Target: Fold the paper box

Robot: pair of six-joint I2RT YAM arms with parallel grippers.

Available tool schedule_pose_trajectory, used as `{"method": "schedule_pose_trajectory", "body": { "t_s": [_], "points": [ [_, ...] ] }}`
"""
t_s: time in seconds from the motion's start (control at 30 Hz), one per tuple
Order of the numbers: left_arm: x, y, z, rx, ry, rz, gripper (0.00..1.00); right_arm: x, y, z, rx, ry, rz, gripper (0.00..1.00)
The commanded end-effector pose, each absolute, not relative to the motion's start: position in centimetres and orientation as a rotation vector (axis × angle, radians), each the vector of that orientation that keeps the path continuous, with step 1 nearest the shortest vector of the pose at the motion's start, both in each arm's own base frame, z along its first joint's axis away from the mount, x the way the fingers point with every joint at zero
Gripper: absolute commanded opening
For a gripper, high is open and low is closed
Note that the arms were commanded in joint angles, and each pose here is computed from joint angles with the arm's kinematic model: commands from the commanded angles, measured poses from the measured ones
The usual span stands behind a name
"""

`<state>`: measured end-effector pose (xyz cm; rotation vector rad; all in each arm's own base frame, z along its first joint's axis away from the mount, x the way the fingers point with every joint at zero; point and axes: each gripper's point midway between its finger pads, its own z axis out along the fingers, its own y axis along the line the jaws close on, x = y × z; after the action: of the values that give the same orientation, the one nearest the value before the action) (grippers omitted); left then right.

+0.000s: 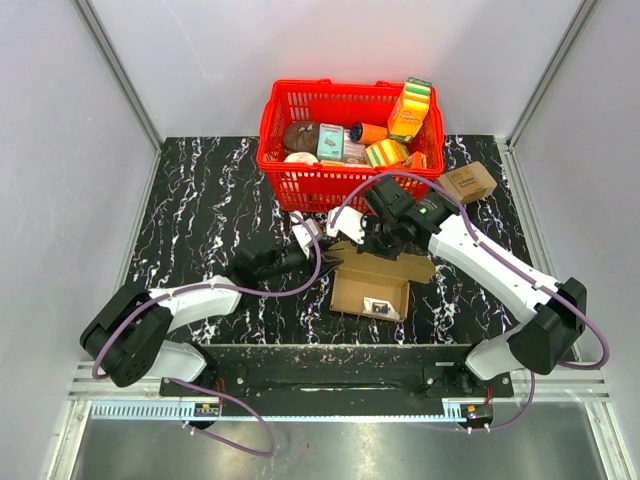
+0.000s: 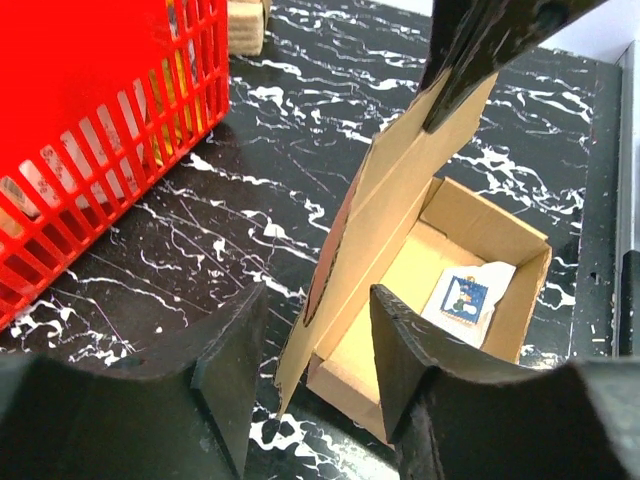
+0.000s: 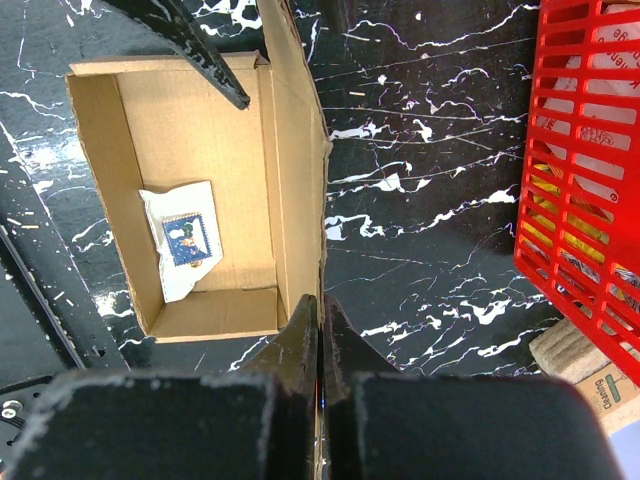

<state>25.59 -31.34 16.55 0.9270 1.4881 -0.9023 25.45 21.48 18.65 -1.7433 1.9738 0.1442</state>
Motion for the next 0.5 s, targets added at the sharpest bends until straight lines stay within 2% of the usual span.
{"method": "schedule_pose_trajectory", "body": {
  "t_s": [0.0, 0.33, 0.47],
  "points": [
    [26.04, -31.96, 17.18, 0.964, 1.452, -0.902, 0.48, 25.26, 22.3, 20.13, -1.802, 1.837, 0.156, 0.0],
    [26.08, -32.18, 17.14, 0.977, 1.479, -0.911, 0.23, 25.28, 22.24, 19.82, -1.798, 1.854, 0.158, 0.0],
    [26.25, -32.39, 17.04, 0.976, 1.512, -0.924, 0.0, 25.24, 22.2, 19.81, -1.792, 1.86, 0.158, 0.0]
  ]
}}
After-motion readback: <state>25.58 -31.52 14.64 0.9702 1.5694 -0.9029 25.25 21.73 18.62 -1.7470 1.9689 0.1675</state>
